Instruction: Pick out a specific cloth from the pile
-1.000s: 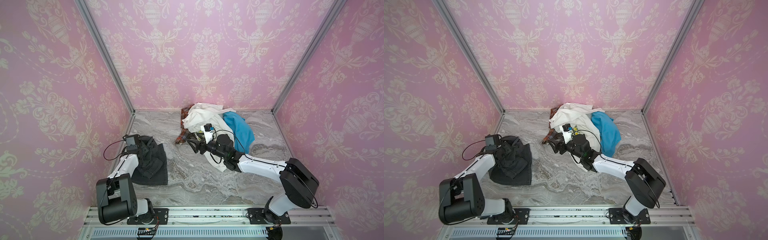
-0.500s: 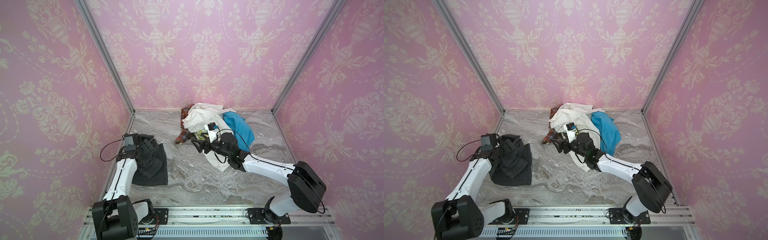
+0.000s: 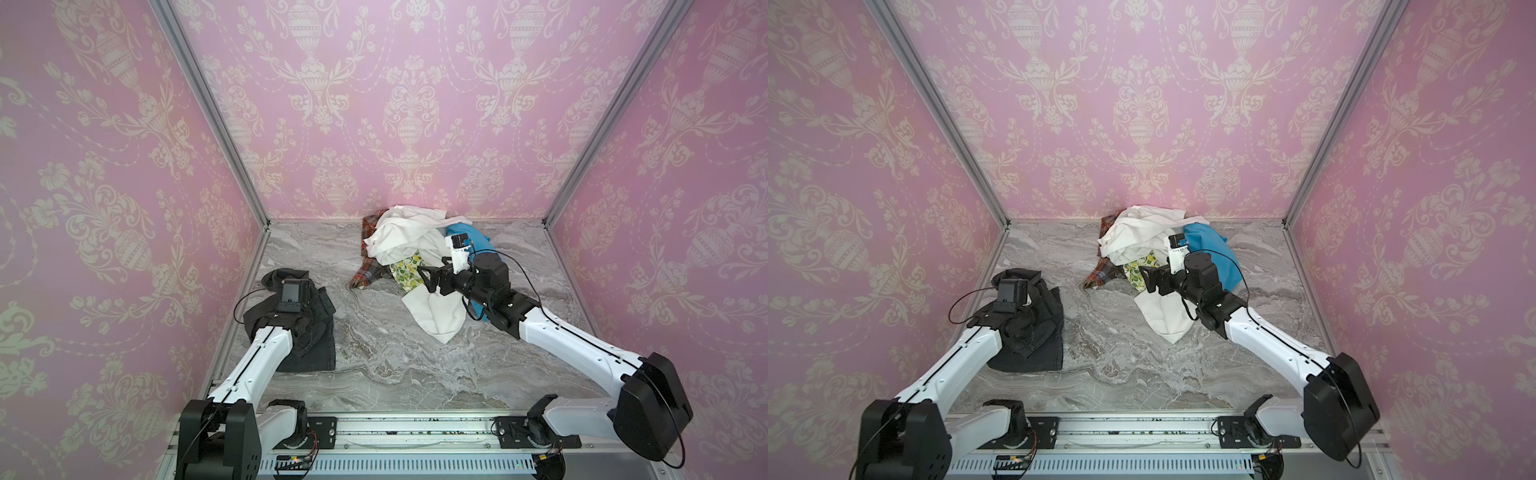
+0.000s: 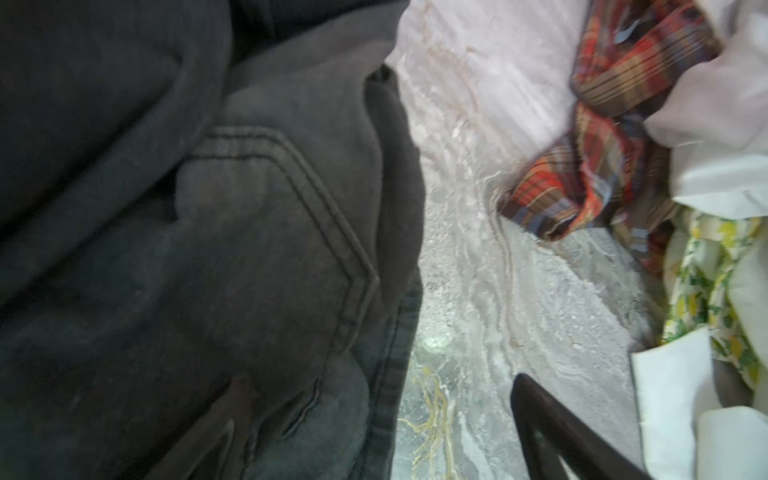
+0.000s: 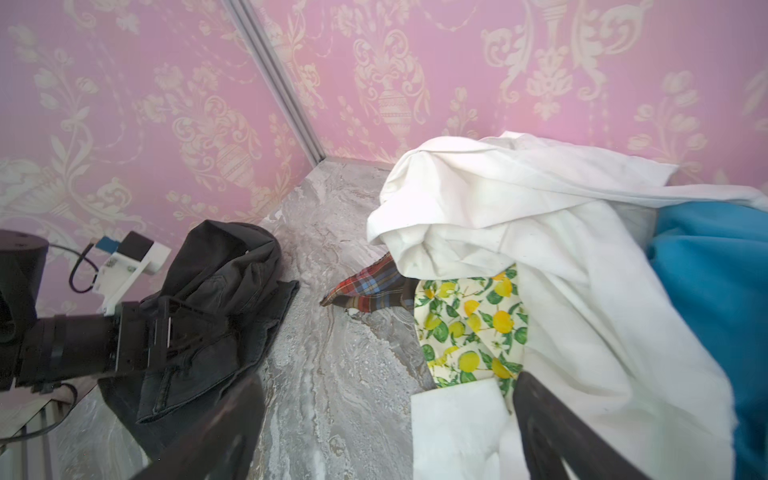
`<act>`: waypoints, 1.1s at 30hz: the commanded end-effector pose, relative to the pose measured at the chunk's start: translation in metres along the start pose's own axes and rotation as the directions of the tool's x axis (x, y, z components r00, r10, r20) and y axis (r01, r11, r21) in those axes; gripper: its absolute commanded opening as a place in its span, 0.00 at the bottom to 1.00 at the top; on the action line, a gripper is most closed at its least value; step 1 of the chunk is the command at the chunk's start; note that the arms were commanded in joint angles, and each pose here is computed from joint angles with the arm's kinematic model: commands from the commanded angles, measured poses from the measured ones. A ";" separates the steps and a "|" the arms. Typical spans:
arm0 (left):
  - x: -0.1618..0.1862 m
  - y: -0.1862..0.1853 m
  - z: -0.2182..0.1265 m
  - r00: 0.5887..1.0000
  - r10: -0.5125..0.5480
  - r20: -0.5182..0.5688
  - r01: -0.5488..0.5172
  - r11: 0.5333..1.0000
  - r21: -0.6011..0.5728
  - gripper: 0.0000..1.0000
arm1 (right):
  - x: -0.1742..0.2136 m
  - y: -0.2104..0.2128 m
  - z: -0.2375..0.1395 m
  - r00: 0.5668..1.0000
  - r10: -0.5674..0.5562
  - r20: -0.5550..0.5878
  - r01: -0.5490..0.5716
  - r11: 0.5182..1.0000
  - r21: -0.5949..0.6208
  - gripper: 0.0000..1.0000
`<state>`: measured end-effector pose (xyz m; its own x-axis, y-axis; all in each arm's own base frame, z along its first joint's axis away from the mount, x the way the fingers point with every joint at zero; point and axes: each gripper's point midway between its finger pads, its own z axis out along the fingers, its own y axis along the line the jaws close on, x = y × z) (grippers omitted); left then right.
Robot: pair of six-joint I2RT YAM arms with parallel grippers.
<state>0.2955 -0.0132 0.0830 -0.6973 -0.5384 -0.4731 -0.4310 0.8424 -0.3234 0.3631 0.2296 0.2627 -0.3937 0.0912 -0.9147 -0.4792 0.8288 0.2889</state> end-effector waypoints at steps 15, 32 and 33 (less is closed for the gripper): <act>-0.048 -0.018 -0.027 0.980 0.051 0.192 -0.069 0.994 0.090 0.99 | 0.036 -0.179 -0.096 1.000 -0.025 0.016 0.011 0.825 0.565 1.00; -0.094 -0.013 0.035 0.682 0.447 0.579 -0.450 0.881 -0.149 0.99 | 0.115 -0.244 -0.063 0.987 -0.149 0.062 0.082 0.792 0.605 1.00; -0.092 -0.013 0.034 0.686 0.448 0.574 -0.450 0.880 -0.149 0.99 | 0.119 -0.244 -0.059 0.986 -0.155 0.062 0.088 0.798 0.597 1.00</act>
<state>0.3733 0.0165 0.0690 -0.5099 -0.0960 -0.8548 -0.1378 0.9900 -0.0290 0.3771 -0.0018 0.0832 -0.3744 0.0152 -0.9272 0.1022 0.9945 -0.0249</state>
